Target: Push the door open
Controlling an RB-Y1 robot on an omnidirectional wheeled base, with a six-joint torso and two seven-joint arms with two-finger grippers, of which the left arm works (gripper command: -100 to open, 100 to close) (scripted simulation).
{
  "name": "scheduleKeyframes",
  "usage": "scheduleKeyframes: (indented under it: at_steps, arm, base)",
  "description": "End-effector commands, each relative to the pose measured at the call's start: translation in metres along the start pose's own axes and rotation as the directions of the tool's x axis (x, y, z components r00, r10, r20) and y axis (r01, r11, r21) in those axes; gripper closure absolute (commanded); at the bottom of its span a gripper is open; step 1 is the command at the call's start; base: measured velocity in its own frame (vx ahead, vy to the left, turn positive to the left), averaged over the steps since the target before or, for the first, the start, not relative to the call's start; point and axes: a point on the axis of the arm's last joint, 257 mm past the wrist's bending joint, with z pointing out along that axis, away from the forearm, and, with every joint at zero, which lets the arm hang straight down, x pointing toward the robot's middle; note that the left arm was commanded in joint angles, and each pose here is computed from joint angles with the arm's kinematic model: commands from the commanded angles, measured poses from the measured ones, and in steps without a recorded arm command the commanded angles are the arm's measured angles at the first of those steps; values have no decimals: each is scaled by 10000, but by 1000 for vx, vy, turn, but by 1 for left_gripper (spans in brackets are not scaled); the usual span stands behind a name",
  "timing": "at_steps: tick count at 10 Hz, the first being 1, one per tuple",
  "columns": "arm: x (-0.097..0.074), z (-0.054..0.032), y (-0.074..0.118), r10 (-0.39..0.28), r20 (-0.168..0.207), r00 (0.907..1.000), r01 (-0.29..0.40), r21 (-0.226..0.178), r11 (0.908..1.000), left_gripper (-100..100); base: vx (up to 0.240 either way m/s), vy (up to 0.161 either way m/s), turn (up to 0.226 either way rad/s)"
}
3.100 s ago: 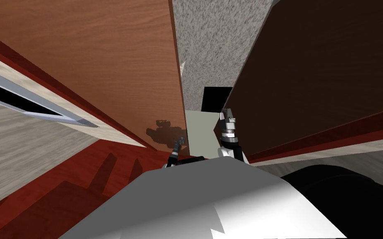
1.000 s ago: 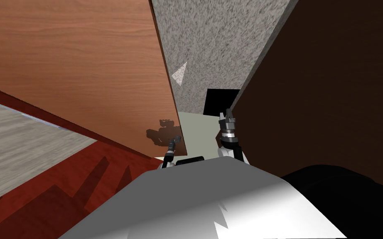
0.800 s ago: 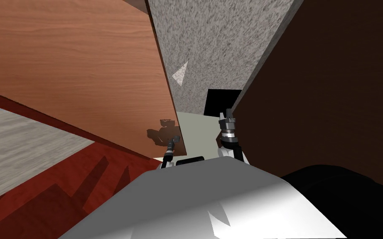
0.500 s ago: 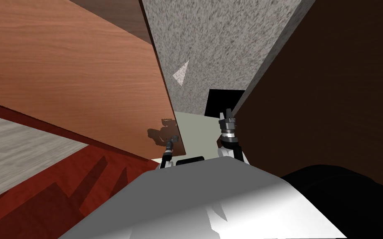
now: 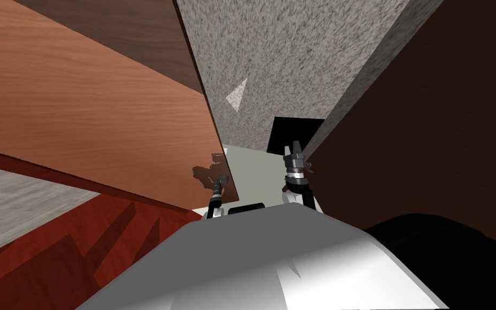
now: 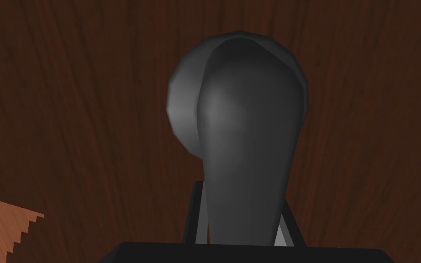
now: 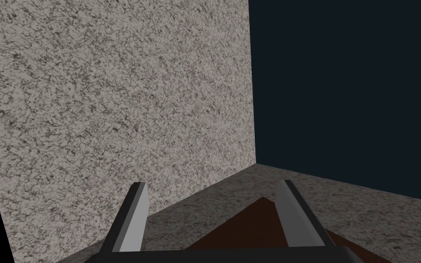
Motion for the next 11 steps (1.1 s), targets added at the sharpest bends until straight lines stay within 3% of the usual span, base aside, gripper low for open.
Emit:
scheduleKeyframes:
  at_steps: [1, 7, 8, 9, 10, 11]
  arm:
    - [-4, 31, -31, -113, 129, 9999, 112, 79, 9999, 100]
    - [-419, 24, -26, 239, 718, 9971, -244, 56, 9997, 100]
    - [-419, 24, -26, 239, 718, 9971, -244, 56, 9997, 100]
    - [-565, 23, -35, 313, 981, 9947, -321, 61, 9995, 100]
    - [-565, 23, -35, 313, 981, 9947, -321, 61, 9995, 100]
    - [-677, 20, -42, 353, 1200, 9921, -364, 65, 9993, 100]
  base:
    - [148, -69, 47]
    - [156, -38, 36]
    - [125, -29, 10]
    - [181, -52, 54]
    - [154, -42, 52]
    - [154, -42, 75]
